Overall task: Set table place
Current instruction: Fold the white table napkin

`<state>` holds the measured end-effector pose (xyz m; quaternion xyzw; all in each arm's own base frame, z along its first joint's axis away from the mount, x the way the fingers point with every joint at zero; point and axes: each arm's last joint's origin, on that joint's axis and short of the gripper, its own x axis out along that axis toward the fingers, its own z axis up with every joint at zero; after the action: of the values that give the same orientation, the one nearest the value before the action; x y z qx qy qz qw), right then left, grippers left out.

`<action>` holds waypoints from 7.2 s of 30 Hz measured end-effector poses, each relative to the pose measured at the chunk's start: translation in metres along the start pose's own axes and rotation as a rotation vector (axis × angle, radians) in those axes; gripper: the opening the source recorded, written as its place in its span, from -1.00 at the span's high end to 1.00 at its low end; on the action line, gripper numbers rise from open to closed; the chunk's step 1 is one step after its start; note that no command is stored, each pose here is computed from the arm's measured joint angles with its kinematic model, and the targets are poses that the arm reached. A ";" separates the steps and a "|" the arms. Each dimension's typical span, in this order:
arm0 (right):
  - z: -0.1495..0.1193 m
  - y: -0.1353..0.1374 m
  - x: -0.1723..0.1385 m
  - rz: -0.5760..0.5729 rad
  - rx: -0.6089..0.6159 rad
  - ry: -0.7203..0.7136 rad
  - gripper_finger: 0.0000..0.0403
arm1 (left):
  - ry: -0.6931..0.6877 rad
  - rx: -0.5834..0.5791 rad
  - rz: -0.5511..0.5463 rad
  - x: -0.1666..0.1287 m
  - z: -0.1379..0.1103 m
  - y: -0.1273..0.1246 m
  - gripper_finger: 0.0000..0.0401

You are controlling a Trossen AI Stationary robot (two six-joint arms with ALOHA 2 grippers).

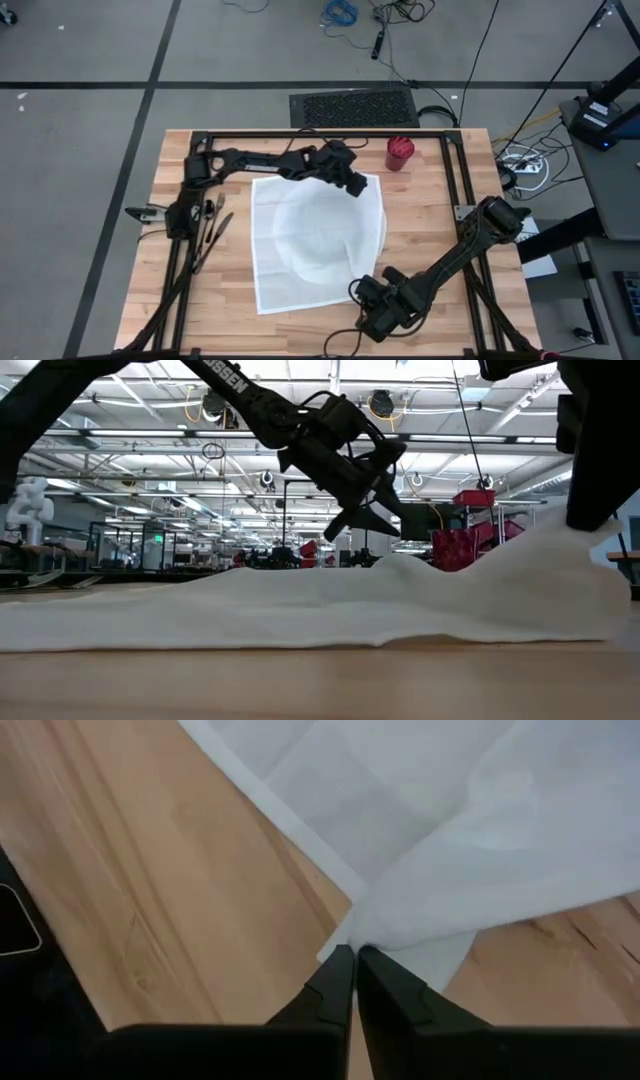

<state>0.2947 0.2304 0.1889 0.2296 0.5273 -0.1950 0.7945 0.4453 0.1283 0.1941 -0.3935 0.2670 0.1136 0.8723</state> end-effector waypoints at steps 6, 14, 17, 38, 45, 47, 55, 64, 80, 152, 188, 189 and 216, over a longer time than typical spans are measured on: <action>0.001 -0.001 0.000 -0.005 -0.025 -0.002 1.00 | 0.010 0.040 0.010 0.018 -0.006 -0.002 0.41; 0.003 0.003 0.001 0.030 -0.121 -0.014 1.00 | -0.001 0.044 0.052 0.036 -0.011 0.006 0.41; 0.002 0.003 0.002 0.023 -0.150 -0.012 1.00 | -0.002 0.045 0.050 0.036 -0.011 0.006 0.40; 0.017 0.002 0.013 0.035 -0.305 -0.029 1.00 | -0.027 0.126 0.057 0.039 -0.018 -0.006 -0.06; 0.028 -0.003 0.016 0.022 -0.299 -0.037 1.00 | 0.003 0.246 0.030 0.016 -0.008 -0.019 -0.06; 0.029 -0.003 0.016 0.022 -0.295 -0.036 1.00 | 0.028 0.284 0.053 0.001 -0.003 -0.023 -0.06; 0.031 -0.005 0.017 0.015 -0.214 -0.031 1.00 | 0.173 0.423 0.356 -0.071 0.010 -0.018 -0.06; 0.051 -0.015 0.023 -0.012 -0.150 -0.033 1.00 | 0.270 0.497 0.595 -0.184 -0.012 -0.026 -0.06; 0.124 -0.027 0.034 0.165 -0.235 -0.212 1.00 | 0.021 0.332 0.522 -0.321 -0.088 -0.020 -0.06; 0.069 0.029 0.081 0.180 -0.225 -0.060 1.00 | -0.081 0.229 0.061 0.011 -0.024 0.041 -0.06; 0.068 0.032 0.061 0.176 -0.211 -0.076 1.00 | -0.071 0.133 -0.003 0.028 -0.012 0.039 1.00; 0.068 0.032 0.056 0.173 -0.210 -0.073 1.00 | -0.091 0.132 -0.015 0.024 -0.007 0.037 1.00; 0.021 0.031 -0.007 0.075 -0.008 -0.079 1.00 | -0.215 0.092 -0.025 -0.030 0.044 0.023 1.00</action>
<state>0.3251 0.2445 0.2071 0.2379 0.4873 -0.1720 0.8224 0.4272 0.1771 0.2202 -0.3418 0.1720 0.1315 0.9145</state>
